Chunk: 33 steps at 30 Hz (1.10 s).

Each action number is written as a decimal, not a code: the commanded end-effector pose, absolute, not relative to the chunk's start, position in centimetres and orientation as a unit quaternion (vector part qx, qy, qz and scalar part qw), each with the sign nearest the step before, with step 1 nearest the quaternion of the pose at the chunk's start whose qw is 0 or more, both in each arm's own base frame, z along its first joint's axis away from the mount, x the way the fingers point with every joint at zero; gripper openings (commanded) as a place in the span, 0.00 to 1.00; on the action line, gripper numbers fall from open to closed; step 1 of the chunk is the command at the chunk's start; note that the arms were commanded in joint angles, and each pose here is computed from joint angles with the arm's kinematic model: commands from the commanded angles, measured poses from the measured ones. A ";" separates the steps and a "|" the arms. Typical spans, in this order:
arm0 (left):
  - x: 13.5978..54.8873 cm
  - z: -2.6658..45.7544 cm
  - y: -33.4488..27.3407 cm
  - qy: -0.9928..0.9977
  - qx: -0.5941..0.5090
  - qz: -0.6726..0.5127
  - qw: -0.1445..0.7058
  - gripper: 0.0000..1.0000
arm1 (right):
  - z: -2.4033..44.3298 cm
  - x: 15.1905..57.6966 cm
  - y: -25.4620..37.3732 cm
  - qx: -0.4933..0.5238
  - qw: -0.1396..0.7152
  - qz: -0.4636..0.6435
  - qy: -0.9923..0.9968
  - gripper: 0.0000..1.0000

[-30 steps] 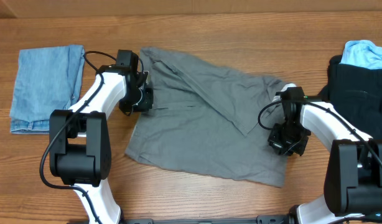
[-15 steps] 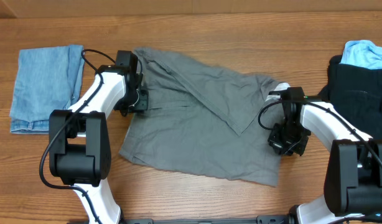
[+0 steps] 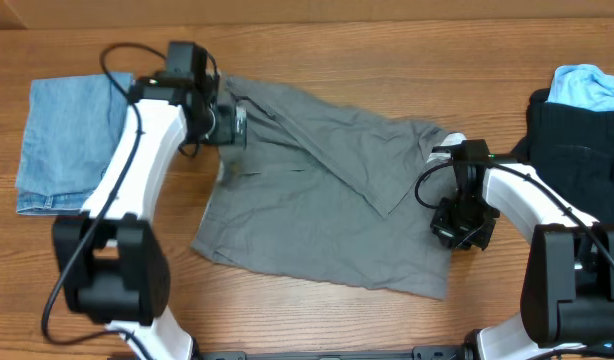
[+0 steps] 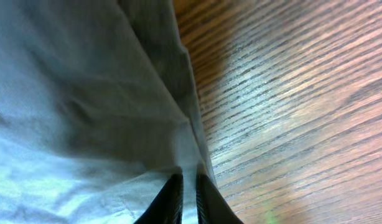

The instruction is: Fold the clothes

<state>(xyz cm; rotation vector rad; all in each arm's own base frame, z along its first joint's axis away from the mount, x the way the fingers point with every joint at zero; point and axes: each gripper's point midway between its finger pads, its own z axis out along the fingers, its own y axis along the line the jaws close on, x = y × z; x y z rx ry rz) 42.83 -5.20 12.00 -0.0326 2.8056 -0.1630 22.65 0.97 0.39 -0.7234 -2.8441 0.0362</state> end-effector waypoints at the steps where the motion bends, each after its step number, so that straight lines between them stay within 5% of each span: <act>1: 43.6 14.3 -5.6 0.977 -0.012 -0.075 0.197 1.00 | 0.6 23.7 0.6 -0.249 0.087 0.013 -0.965 0.20; 8: 43.0 10.3 -7.1 0.984 -0.007 -0.113 0.140 1.00 | 0.6 23.8 0.6 -0.249 0.085 0.012 -0.965 0.21; 14: 42.1 5.4 -8.9 0.986 -0.007 -0.153 0.069 0.86 | 0.6 23.8 0.6 -0.249 0.085 0.012 -0.965 0.20; 16: 41.9 4.9 -9.0 0.986 -0.009 -0.155 0.060 0.86 | 0.7 24.0 0.6 -0.248 0.083 0.011 -0.965 0.10; 19: 41.9 5.5 -9.0 0.985 -0.019 -0.157 0.064 1.00 | 2.1 24.7 0.8 -0.242 0.069 0.008 -0.968 0.07; 25: 42.5 9.9 -9.0 0.979 -0.023 -0.164 0.118 1.00 | 10.3 28.2 3.1 -0.178 -0.052 -0.032 -0.982 0.09; 33: 42.9 12.3 -5.9 0.979 -0.071 -0.104 0.158 1.00 | 16.7 29.9 11.2 0.049 -0.176 -0.139 -0.973 0.14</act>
